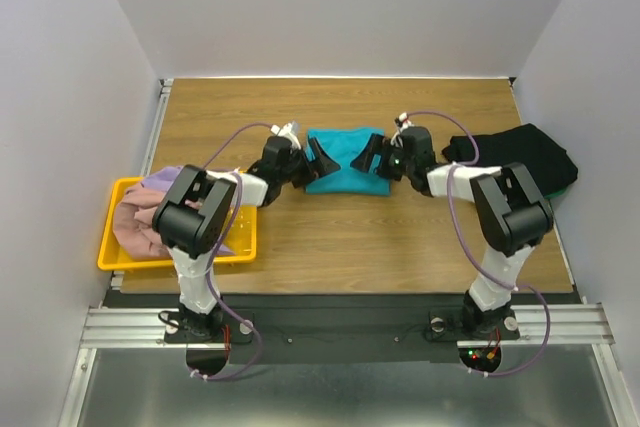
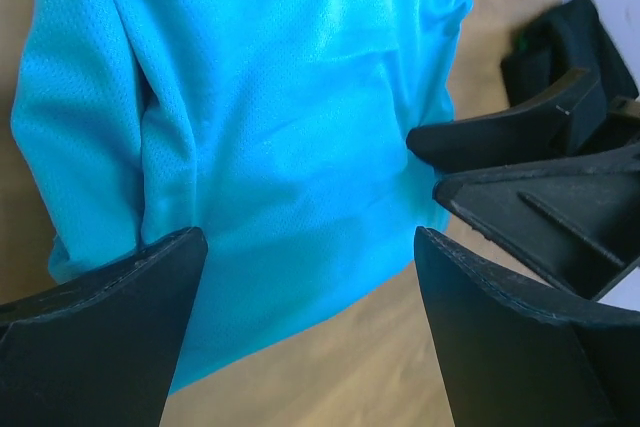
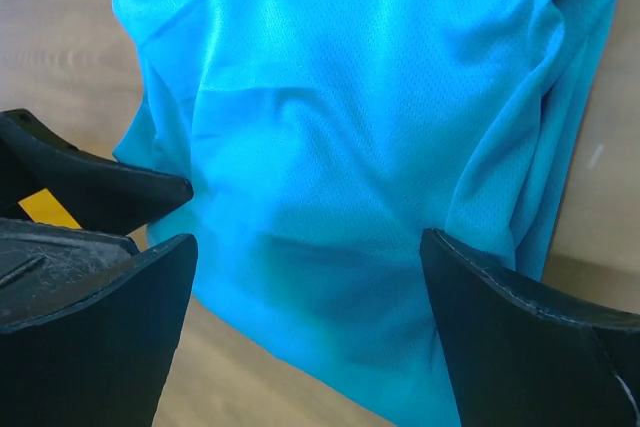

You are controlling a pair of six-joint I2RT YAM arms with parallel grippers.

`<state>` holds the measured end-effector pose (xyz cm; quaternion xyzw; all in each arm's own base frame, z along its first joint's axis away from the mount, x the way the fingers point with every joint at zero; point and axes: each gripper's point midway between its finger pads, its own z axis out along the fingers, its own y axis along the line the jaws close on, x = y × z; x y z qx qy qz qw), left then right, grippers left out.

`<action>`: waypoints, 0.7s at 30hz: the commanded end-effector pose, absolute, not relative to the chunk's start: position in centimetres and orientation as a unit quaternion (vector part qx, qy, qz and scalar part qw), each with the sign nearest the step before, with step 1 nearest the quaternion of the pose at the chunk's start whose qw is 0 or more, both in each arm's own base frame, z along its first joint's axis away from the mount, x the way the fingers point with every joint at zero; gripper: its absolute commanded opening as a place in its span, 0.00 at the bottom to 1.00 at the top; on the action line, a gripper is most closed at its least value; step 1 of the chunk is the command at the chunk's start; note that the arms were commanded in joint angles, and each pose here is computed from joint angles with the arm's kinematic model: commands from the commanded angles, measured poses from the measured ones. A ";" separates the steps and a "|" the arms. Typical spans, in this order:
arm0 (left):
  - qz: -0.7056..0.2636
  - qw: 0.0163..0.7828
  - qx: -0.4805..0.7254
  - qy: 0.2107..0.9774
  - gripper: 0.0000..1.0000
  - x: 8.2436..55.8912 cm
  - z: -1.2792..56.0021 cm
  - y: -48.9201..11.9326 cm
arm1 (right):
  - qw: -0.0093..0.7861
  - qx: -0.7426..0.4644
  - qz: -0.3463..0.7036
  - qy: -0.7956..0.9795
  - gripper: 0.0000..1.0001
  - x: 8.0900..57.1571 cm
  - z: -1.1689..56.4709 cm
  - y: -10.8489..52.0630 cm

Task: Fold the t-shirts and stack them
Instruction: Fold the tshirt

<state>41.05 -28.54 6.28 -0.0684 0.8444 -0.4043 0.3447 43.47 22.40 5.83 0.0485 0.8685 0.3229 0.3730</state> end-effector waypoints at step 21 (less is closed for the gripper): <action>-0.351 0.418 -0.056 0.836 0.99 26.3 13.7 -25.4 | 0.397 0.068 0.258 0.878 1.00 27.8 11.1 17.6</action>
